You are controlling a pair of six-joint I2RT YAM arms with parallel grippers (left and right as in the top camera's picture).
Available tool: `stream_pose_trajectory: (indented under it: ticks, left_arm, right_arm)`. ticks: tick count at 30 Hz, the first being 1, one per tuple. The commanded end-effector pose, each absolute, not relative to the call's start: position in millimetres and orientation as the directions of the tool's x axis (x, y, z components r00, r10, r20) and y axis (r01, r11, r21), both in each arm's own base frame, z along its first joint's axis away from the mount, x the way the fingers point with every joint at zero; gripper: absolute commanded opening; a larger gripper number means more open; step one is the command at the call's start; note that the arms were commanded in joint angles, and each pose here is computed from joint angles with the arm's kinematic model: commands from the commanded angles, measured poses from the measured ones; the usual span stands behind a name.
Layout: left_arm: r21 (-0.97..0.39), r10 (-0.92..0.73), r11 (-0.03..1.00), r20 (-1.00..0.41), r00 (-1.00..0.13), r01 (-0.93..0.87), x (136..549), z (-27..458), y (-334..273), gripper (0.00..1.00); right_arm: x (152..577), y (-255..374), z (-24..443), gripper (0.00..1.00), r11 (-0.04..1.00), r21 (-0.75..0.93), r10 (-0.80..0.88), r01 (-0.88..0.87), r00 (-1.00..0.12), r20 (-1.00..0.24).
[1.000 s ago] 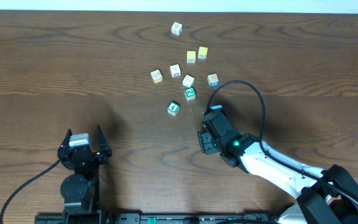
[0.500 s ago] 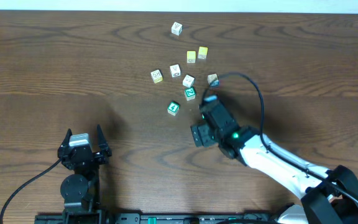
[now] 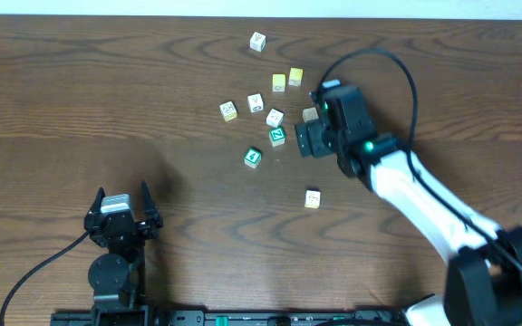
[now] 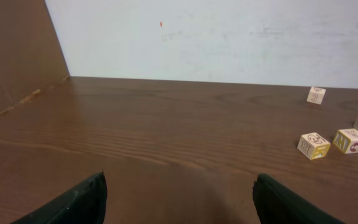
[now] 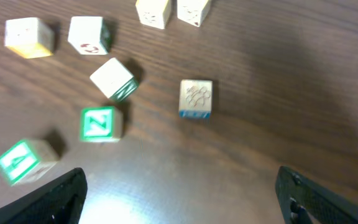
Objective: Lift 4 blocks
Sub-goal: 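Move the right gripper to the red-edged bee block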
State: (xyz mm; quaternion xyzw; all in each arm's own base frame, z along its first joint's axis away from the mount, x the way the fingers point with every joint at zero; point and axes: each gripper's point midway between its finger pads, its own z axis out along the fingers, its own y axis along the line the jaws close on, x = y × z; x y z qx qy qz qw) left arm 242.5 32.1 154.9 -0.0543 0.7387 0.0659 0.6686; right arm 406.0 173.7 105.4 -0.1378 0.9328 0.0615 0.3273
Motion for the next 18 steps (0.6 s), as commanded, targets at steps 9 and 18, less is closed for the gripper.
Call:
stream_pose_trajectory:
  ticks: [9,18]
  left_arm:
    - [0.029,0.000,0.982,-0.988,-0.154,-0.184,241.0,137.3,35.3,0.75]
    - [0.029,0.000,0.982,-0.988,-0.154,-0.184,241.0,137.3,35.3,0.75]
  right_arm:
    - [479.8,202.6,60.0,0.83,0.957,0.016,-0.230,-0.289,-0.796,-0.560]
    - [483.3,165.2,36.0,0.79,0.982,-0.057,-0.183,-0.179,-0.848,-0.498]
